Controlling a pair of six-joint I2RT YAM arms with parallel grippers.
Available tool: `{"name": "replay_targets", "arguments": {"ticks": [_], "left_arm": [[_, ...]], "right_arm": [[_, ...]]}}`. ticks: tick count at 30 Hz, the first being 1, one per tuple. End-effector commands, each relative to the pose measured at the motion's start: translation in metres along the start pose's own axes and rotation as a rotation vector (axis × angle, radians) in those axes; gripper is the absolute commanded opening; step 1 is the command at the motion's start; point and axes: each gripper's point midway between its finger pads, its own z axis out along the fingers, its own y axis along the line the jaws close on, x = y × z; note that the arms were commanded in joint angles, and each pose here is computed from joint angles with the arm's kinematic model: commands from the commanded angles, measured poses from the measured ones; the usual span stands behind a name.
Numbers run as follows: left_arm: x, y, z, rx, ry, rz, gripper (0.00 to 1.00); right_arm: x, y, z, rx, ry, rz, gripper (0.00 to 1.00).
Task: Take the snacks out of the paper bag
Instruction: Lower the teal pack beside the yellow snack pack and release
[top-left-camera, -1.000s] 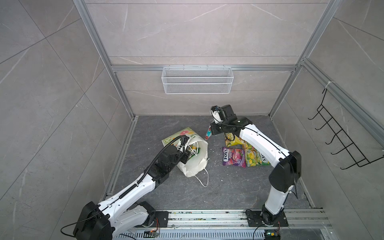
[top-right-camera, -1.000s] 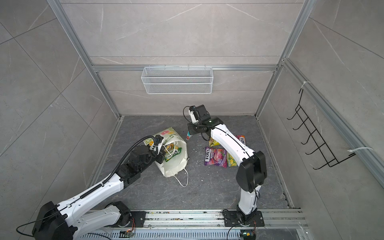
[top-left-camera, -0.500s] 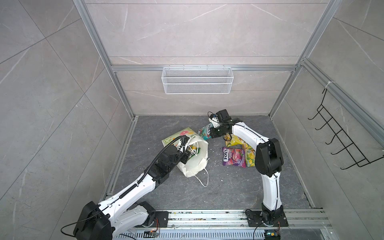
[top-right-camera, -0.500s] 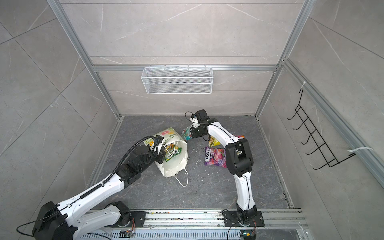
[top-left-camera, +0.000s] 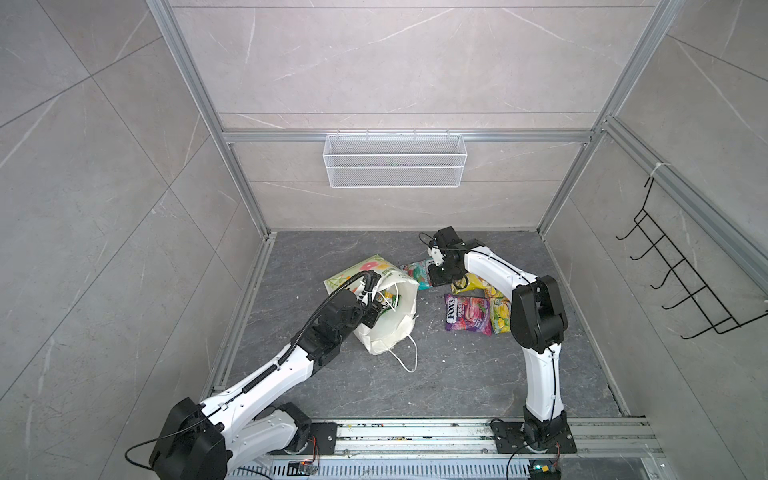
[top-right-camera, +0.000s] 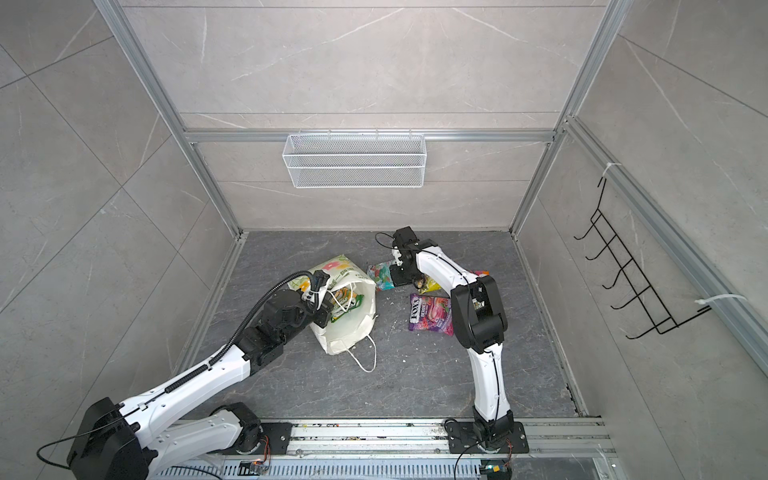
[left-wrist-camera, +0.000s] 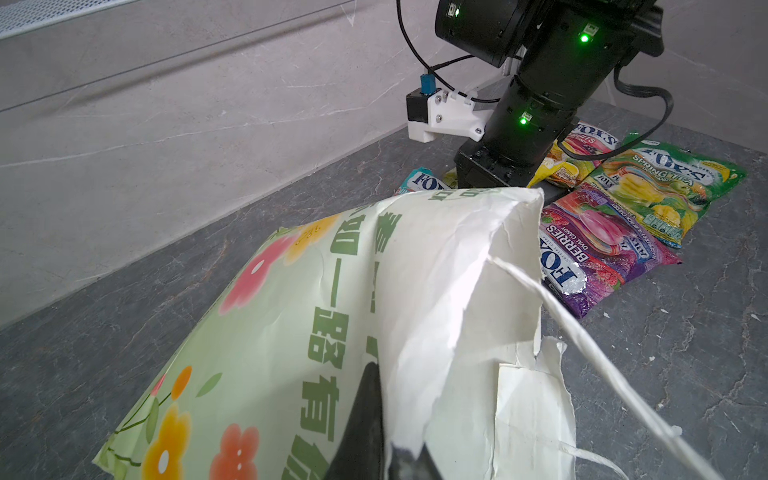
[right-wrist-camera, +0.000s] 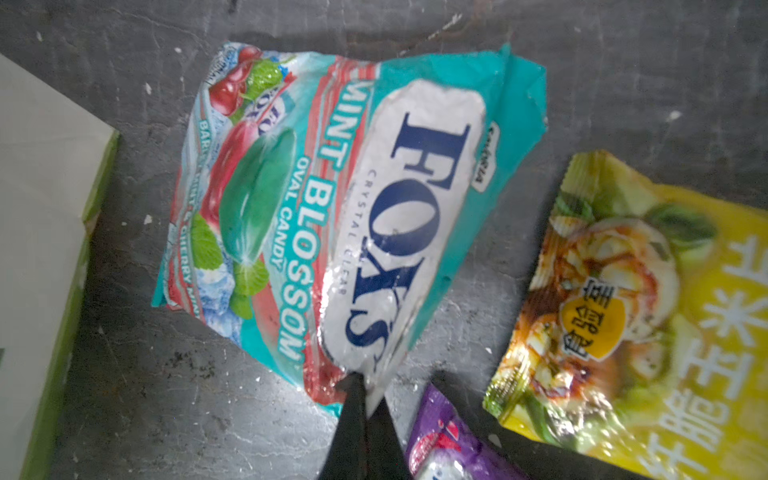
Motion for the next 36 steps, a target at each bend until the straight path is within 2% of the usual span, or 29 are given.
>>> {"name": "replay_targets", "arguments": {"ticks": [1,10,15,18,20,24,33,36], "left_arm": [[-0.036,0.001,-0.004,0.006,-0.097,0.011,0.00],[-0.034,0.002,-0.007,0.004,-0.101,0.006,0.00],[-0.032,0.002,-0.009,0.001,-0.100,0.001,0.00],[-0.031,0.003,-0.010,-0.002,-0.098,0.000,0.00],[-0.030,0.003,-0.010,-0.003,-0.098,0.001,0.00],[-0.030,0.004,-0.011,-0.007,-0.100,0.001,0.00],[-0.025,0.004,-0.012,-0.013,-0.094,0.002,0.00],[-0.024,0.005,-0.013,-0.018,-0.095,0.005,0.00]], "right_arm": [[0.015,-0.017,-0.007,0.091,0.044,0.036,0.00],[0.026,-0.032,0.002,0.173,0.118,0.043,0.00],[0.024,-0.029,0.003,0.155,0.116,0.062,0.10],[0.024,-0.030,-0.001,0.159,0.115,0.081,0.10],[0.024,-0.029,-0.004,0.155,0.111,0.103,0.09],[0.026,-0.029,-0.008,0.144,0.104,0.198,0.00],[0.027,-0.028,-0.011,0.083,0.058,0.382,0.00],[0.023,-0.023,-0.014,0.047,0.033,0.396,0.00]]}}
